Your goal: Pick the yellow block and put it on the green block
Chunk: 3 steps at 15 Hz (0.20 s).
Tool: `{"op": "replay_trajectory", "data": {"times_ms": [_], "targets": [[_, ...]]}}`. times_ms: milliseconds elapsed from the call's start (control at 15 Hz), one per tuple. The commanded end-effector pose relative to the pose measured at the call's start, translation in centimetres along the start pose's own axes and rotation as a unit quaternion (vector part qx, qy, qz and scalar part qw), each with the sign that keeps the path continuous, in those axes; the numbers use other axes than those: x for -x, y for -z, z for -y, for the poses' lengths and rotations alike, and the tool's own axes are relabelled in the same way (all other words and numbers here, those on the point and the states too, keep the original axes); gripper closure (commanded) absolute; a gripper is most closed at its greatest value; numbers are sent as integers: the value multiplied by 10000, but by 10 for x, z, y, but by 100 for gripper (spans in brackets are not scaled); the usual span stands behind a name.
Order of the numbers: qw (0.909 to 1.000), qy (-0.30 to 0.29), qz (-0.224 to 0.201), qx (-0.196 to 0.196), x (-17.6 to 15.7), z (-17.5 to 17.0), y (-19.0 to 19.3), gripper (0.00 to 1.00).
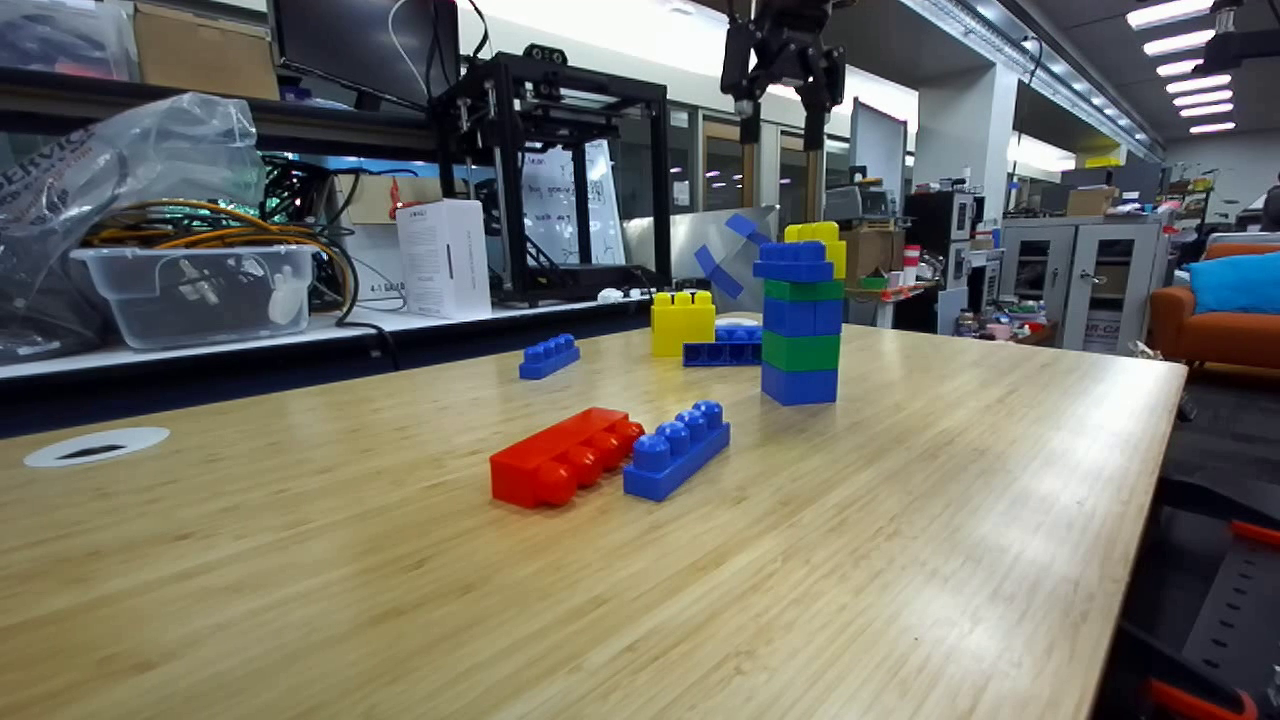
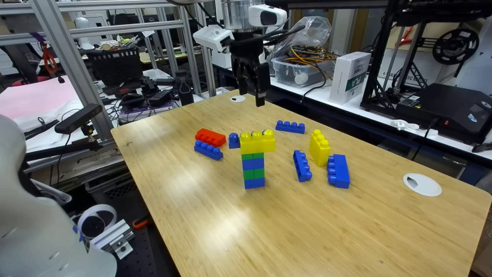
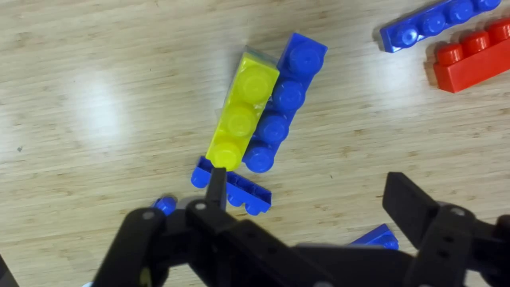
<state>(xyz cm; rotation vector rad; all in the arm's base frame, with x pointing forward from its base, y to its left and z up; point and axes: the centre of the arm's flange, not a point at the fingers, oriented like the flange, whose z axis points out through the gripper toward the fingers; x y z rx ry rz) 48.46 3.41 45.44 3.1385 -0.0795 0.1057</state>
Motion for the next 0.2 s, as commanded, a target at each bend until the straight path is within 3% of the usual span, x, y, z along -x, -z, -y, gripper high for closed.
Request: {"op": "replay_trajectory", "data": {"times_ms": [0,133], "targets": [[10000,0,0,0,0,0,0,0],[10000,0,0,0,0,0,0,0]]}}
